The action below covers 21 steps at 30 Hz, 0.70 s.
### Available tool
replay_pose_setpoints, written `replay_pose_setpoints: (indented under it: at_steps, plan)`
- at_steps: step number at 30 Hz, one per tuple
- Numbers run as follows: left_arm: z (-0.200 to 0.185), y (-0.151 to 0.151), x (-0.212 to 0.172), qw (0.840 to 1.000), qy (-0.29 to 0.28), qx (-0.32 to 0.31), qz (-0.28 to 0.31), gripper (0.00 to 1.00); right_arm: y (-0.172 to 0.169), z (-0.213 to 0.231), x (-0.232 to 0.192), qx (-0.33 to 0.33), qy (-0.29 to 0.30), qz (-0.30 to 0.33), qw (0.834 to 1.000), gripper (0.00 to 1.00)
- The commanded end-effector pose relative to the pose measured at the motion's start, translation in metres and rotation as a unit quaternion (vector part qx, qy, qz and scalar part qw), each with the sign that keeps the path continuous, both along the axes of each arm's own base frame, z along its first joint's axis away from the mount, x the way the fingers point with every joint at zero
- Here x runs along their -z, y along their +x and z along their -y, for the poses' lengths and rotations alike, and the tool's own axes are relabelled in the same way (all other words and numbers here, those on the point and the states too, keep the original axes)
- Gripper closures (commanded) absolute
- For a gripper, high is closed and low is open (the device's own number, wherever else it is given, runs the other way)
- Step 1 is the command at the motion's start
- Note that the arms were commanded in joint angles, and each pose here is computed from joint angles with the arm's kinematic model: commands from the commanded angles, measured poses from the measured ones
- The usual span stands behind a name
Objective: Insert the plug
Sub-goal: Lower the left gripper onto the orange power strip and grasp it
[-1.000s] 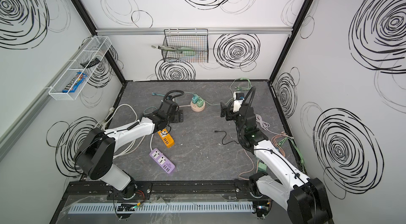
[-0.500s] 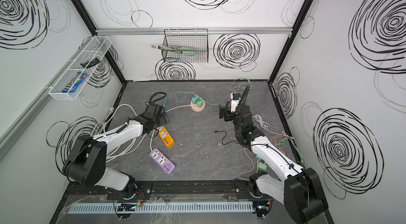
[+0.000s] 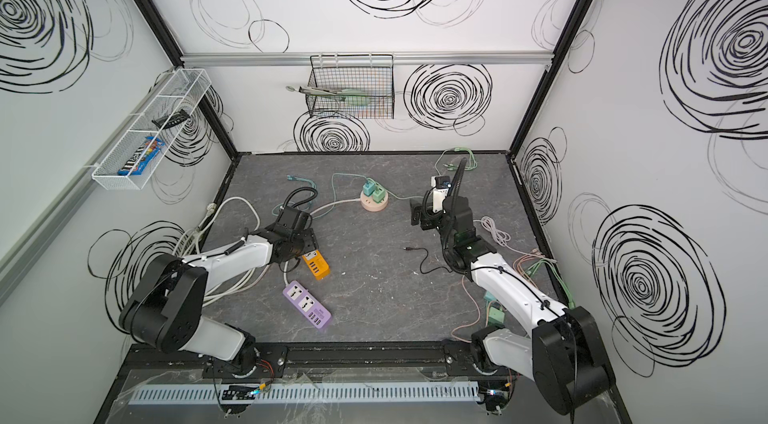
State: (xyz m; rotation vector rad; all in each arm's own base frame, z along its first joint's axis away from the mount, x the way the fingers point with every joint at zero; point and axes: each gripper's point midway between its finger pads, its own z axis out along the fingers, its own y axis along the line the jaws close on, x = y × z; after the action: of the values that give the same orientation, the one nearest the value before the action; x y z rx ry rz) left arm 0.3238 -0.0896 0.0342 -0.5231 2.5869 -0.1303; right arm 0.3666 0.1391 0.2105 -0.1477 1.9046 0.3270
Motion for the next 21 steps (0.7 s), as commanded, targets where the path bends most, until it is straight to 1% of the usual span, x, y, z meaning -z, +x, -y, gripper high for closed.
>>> replay_pose_setpoints:
  at_steps: [1,2,6,11,18,21]
  plan:
    - [0.009,-0.003,0.005,1.000,0.003,0.017,-0.009,0.37,0.005,-0.004,-0.018,-0.003,0.017,0.017,1.000,0.03]
    - [0.013,-0.004,0.006,1.000,0.004,0.023,-0.011,0.39,0.004,-0.004,-0.017,-0.003,0.017,0.016,1.000,0.03]
    - [0.028,-0.007,0.009,0.999,0.006,0.046,-0.018,0.39,0.004,-0.003,-0.016,-0.002,0.016,0.015,1.000,0.03]
    - [0.069,-0.008,0.010,0.995,-0.028,0.087,-0.026,0.40,0.003,-0.003,-0.015,-0.002,0.016,0.013,1.000,0.03]
    - [0.136,-0.008,0.010,0.986,-0.059,0.153,-0.043,0.34,0.003,-0.003,-0.013,-0.003,0.015,0.010,1.000,0.03]
    - [0.160,-0.006,0.008,0.981,-0.065,0.177,-0.043,0.29,0.002,-0.003,-0.012,-0.003,0.013,0.007,1.000,0.03]
